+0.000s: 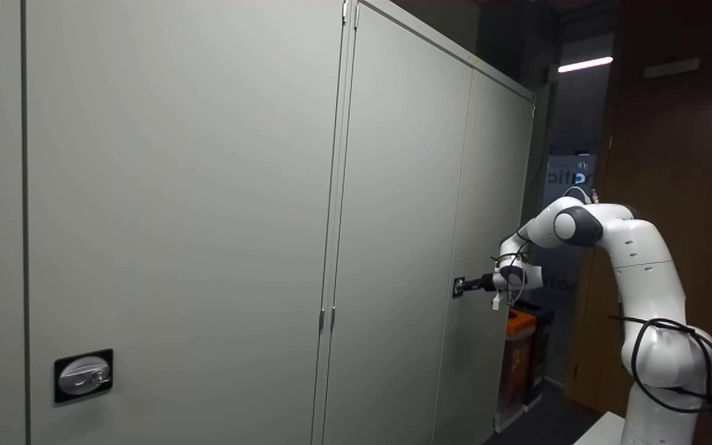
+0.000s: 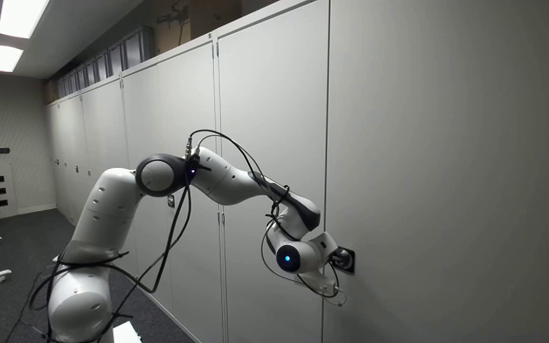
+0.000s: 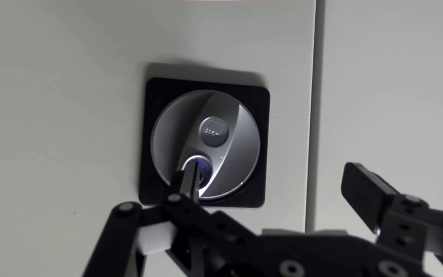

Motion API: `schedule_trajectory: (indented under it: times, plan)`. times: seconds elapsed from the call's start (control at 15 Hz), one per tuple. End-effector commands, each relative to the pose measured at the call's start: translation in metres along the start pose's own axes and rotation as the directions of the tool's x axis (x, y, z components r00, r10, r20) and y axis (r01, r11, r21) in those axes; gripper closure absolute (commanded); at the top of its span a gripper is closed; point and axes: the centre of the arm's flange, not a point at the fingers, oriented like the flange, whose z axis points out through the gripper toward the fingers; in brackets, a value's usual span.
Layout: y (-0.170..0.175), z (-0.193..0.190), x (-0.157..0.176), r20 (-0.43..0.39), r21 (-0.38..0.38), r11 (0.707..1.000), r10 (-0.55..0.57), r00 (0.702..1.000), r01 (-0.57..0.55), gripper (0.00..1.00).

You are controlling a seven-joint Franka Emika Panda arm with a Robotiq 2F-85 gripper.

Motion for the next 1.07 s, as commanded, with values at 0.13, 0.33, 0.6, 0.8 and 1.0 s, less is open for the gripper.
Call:
schedule_trajectory:
  times: [0.13,0.33,0.6,0.8,1.0]
  plan:
    - [0.014,0.004,-0.003,-0.053,-0.018,1.000,-0.011,0.999,0.010,0.00]
    - [0.019,0.004,-0.001,-0.062,-0.028,1.000,-0.005,0.998,0.003,0.00]
    - [0.025,0.005,0.007,-0.076,-0.034,0.999,-0.008,0.997,0.005,0.00]
    - [0.026,0.008,0.011,-0.078,-0.031,1.000,-0.008,0.997,0.006,0.00]
    - [0.025,0.011,0.013,-0.078,-0.027,1.000,-0.007,0.997,0.005,0.00]
